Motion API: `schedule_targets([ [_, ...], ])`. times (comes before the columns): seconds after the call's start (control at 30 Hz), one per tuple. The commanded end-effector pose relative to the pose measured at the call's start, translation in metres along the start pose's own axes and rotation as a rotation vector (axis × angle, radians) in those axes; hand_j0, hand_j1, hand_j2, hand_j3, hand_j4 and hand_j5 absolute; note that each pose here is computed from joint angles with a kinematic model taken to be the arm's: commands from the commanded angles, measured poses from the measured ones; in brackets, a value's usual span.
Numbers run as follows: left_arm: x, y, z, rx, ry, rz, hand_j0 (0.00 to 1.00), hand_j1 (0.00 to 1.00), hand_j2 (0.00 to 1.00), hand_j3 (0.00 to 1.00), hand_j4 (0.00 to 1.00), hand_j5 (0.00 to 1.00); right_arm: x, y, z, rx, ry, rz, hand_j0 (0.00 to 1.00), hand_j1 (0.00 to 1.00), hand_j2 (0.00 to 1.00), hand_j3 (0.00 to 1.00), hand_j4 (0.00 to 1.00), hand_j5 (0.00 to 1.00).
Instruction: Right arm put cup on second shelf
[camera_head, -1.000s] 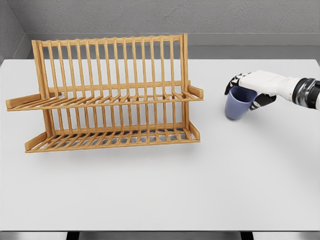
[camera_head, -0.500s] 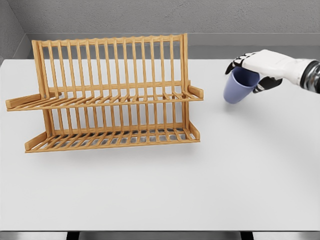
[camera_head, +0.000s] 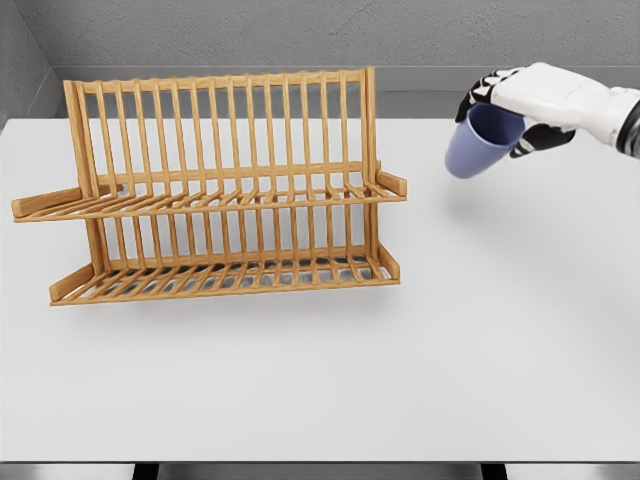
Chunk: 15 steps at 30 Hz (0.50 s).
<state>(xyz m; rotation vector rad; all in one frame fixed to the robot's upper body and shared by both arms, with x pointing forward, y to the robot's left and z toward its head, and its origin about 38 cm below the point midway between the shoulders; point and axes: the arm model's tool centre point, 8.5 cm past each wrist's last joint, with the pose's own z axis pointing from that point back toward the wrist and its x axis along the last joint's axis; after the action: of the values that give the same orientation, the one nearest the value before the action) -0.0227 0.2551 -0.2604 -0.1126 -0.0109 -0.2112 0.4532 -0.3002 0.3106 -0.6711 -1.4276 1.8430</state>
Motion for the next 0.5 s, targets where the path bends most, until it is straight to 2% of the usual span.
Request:
schedule_targets([
  [0.0, 0.0, 0.0, 0.0, 0.0, 0.0, 0.001, 1.0, 1.0, 1.0, 1.0, 1.0, 1.0, 0.004, -0.007, 0.003, -0.021, -0.007, 0.011, 0.63, 0.63, 0.63, 0.63, 0.63, 0.63],
  [0.07, 0.0, 0.0, 0.0, 0.0, 0.0, -0.001, 1.0, 1.0, 1.0, 1.0, 1.0, 1.0, 0.011, -0.015, 0.003, -0.036, -0.022, 0.03, 0.63, 0.63, 0.63, 0.63, 0.63, 0.63],
  [0.47, 0.0, 0.0, 0.0, 0.0, 0.0, -0.001, 1.0, 1.0, 1.0, 1.0, 1.0, 1.0, 0.022, -0.033, 0.011, -0.083, -0.045, 0.071, 0.63, 0.63, 0.63, 0.63, 0.63, 0.63],
])
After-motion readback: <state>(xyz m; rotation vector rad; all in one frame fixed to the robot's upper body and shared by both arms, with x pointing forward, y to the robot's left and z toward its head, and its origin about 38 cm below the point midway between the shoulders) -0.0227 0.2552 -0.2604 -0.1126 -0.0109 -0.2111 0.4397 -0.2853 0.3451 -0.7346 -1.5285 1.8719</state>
